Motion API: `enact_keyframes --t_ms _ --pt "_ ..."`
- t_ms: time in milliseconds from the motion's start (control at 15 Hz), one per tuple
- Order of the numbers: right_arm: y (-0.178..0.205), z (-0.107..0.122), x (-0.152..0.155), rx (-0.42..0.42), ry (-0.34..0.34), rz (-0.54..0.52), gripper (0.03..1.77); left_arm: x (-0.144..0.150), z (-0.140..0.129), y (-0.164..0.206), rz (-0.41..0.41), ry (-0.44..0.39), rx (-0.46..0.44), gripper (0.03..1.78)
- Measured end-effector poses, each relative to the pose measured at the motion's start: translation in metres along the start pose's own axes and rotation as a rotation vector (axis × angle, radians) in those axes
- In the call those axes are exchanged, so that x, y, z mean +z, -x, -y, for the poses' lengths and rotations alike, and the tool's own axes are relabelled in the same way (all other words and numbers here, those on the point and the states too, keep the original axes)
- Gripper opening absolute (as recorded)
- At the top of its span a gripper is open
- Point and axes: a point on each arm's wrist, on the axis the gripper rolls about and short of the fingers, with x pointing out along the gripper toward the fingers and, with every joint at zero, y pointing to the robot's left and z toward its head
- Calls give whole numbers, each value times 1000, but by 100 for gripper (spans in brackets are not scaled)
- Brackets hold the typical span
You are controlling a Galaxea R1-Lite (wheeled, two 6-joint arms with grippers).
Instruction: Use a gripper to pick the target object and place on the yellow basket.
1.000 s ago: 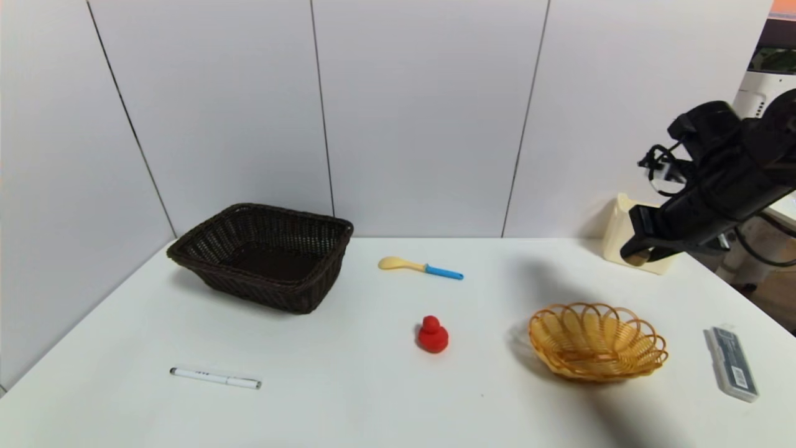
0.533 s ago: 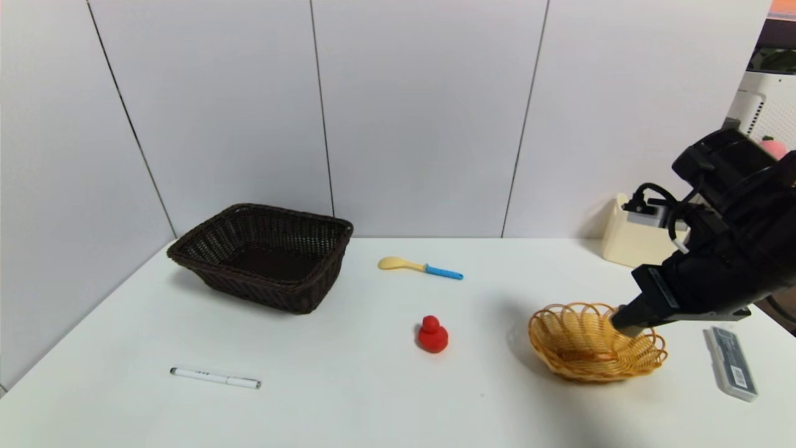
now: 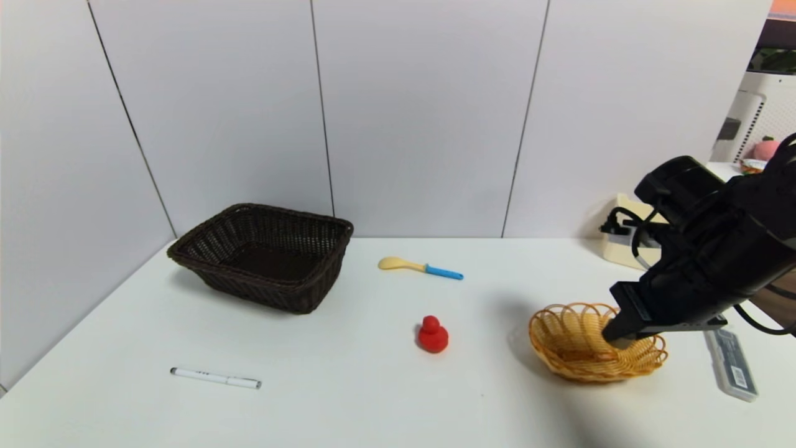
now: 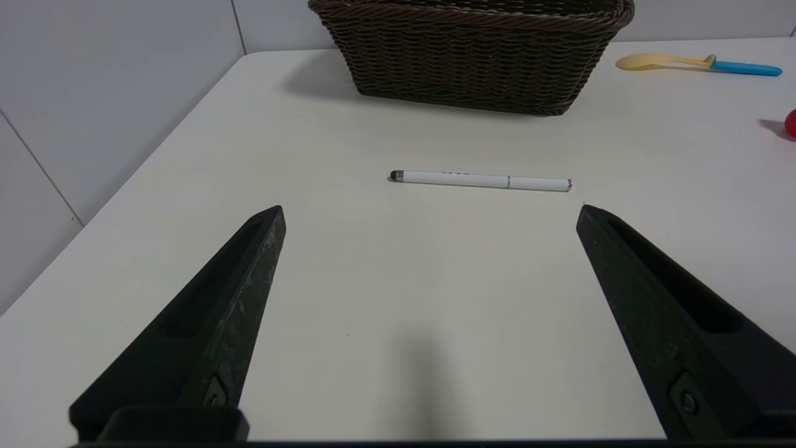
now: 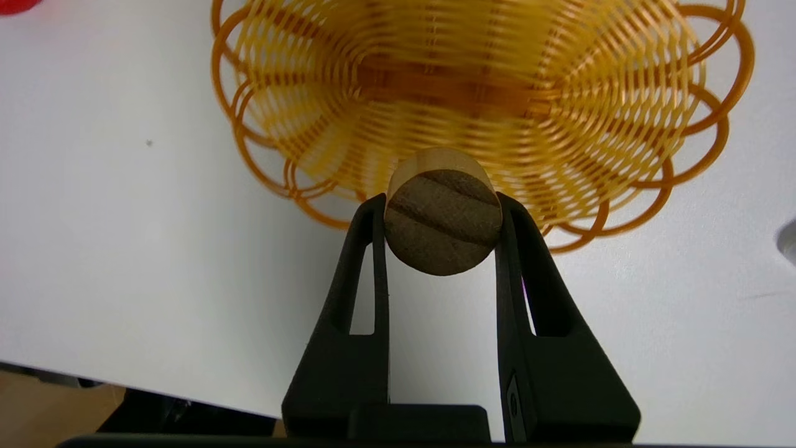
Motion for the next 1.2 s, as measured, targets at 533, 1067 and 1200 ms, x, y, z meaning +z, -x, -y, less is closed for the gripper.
enact_keyframes --t_ms 533,1067,1200 --pt "0 6 -2 1 -12 48 124 0 0 0 0 0 0 169" --pt "93 19 -162 -38 35 476 154 0 0 0 0 0 0 169" --pt "73 24 -218 -74 46 626 158 0 0 0 0 0 1 169"
